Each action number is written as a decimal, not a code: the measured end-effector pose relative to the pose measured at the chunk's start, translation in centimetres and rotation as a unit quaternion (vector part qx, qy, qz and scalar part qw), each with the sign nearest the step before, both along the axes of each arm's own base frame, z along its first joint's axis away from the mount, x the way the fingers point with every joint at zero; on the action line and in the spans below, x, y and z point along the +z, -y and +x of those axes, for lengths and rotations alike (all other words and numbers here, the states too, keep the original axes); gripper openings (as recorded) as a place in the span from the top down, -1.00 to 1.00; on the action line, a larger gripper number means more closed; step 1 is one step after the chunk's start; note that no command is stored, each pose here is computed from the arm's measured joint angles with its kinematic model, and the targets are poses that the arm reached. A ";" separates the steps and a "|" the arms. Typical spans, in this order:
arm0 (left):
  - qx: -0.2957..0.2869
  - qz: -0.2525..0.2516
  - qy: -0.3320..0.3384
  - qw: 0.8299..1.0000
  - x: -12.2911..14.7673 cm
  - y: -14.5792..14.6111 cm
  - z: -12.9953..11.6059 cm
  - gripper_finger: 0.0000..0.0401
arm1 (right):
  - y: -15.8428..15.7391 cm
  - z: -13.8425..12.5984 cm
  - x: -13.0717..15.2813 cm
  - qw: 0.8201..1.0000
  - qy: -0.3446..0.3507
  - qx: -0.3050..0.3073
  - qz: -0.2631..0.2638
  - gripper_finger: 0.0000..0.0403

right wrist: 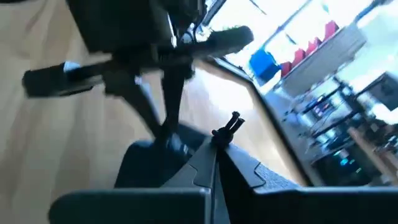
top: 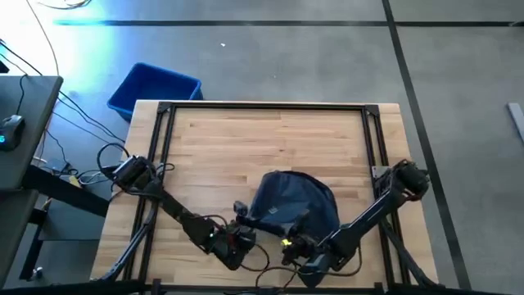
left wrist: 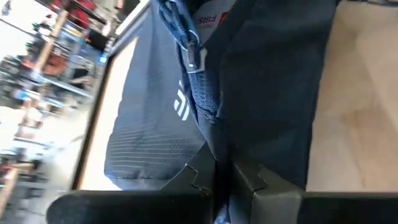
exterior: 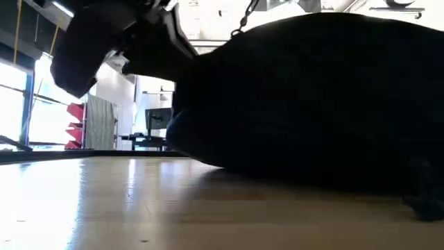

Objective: Unpack backpack
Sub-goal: Close the backpack

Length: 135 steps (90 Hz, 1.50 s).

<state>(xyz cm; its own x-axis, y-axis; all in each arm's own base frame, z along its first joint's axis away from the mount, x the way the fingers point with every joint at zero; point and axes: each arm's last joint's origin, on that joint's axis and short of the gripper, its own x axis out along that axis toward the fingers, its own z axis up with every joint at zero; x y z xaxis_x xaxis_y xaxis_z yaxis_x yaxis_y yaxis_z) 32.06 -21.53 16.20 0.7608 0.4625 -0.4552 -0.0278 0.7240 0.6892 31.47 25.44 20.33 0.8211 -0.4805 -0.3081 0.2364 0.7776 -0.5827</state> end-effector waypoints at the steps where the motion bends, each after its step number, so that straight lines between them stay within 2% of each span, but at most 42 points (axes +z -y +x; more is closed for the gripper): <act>1: 0.000 0.004 0.001 1.000 0.0 0.1 -0.1 1.00 | 0.0 -0.1 0.0 1.000 -0.001 0.000 0.003 1.00; 14: 0.011 0.041 -0.007 0.999 -0.3 0.3 -1.0 1.00 | -0.3 -1.6 -0.9 0.999 -0.020 -0.008 0.047 1.00; 21: 0.033 0.040 -0.019 0.998 -0.7 -0.2 -1.5 1.00 | -0.8 -2.5 -1.1 0.998 -0.022 -0.010 0.059 1.00; 48: 0.109 0.060 -0.034 0.992 -3.3 -3.8 -2.5 1.00 | -3.8 -5.6 -1.5 0.988 -0.055 0.044 0.135 1.00; 59: 0.131 0.092 -0.036 0.987 -3.9 -5.3 -2.8 1.00 | -4.6 -6.5 -1.6 0.981 -0.073 0.062 0.168 1.00; 83: 0.193 0.122 -0.074 0.971 -4.8 -9.4 -3.9 1.00 | -5.6 -7.0 -1.4 0.977 -0.064 0.080 0.188 1.00; 92: 0.221 0.099 -0.073 0.968 -4.5 -10.7 -4.4 0.99 | -5.5 -7.0 -1.4 0.978 -0.064 0.081 0.183 1.00; 101: 0.218 0.060 -0.090 0.970 -3.5 -10.8 -4.9 0.90 | -5.3 -6.8 -1.4 0.981 -0.059 0.077 0.168 1.00; 112: 0.170 -0.012 -0.105 0.980 -1.1 -9.3 -5.4 0.75 | -4.6 -6.0 -1.4 0.981 -0.063 0.068 0.169 1.00; 123: 0.112 -0.087 -0.081 0.987 1.8 -7.2 -5.7 0.64 | -3.3 -4.8 -1.5 0.987 -0.080 0.056 0.129 1.00; 135: 0.043 -0.128 -0.036 0.990 3.3 -5.1 -5.5 0.58 | -1.5 -4.7 -1.8 0.990 -0.102 0.011 0.095 1.00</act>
